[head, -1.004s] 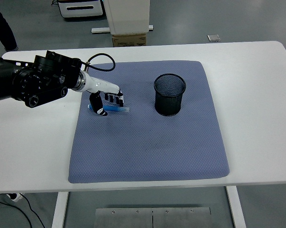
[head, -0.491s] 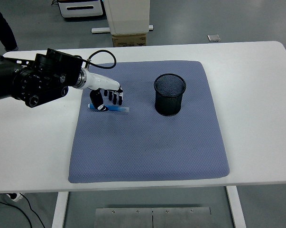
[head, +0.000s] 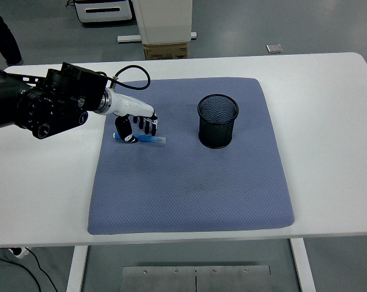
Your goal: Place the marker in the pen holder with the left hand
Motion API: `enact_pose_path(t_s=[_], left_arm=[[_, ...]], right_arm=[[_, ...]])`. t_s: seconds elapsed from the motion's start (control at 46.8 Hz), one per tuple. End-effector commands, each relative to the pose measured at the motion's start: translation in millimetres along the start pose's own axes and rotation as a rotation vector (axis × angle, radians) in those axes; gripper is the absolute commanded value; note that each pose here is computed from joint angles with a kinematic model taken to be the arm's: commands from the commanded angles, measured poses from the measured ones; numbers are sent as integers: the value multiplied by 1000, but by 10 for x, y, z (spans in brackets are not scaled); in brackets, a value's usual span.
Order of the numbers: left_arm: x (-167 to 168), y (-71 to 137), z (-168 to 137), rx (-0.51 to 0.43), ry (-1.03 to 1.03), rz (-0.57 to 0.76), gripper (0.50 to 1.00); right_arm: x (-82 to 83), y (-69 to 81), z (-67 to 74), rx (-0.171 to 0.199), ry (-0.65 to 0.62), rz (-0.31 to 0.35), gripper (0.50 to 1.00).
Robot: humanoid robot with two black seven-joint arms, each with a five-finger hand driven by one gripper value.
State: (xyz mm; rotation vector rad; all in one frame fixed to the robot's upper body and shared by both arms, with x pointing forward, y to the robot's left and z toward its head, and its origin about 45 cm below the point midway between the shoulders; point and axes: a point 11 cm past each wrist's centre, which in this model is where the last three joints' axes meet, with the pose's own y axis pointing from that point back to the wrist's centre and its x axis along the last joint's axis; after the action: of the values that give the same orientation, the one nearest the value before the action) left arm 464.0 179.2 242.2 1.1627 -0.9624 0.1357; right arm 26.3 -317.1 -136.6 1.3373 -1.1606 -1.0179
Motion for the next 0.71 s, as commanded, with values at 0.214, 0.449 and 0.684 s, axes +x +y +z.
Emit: enact_pose_path(t_s=[0.214,0.449,0.684], left_arm=[[-29,-29,31,1,-7,-9,622],[-33,-29,28,3,-22,-13,563],[-38,-25,18,7,-37,-16,514]], right_arm=[[1,0,1,0,-1,0,1000],[1,0,1,0,1,0,1000],[1,0,1,0,-1,0,1000]])
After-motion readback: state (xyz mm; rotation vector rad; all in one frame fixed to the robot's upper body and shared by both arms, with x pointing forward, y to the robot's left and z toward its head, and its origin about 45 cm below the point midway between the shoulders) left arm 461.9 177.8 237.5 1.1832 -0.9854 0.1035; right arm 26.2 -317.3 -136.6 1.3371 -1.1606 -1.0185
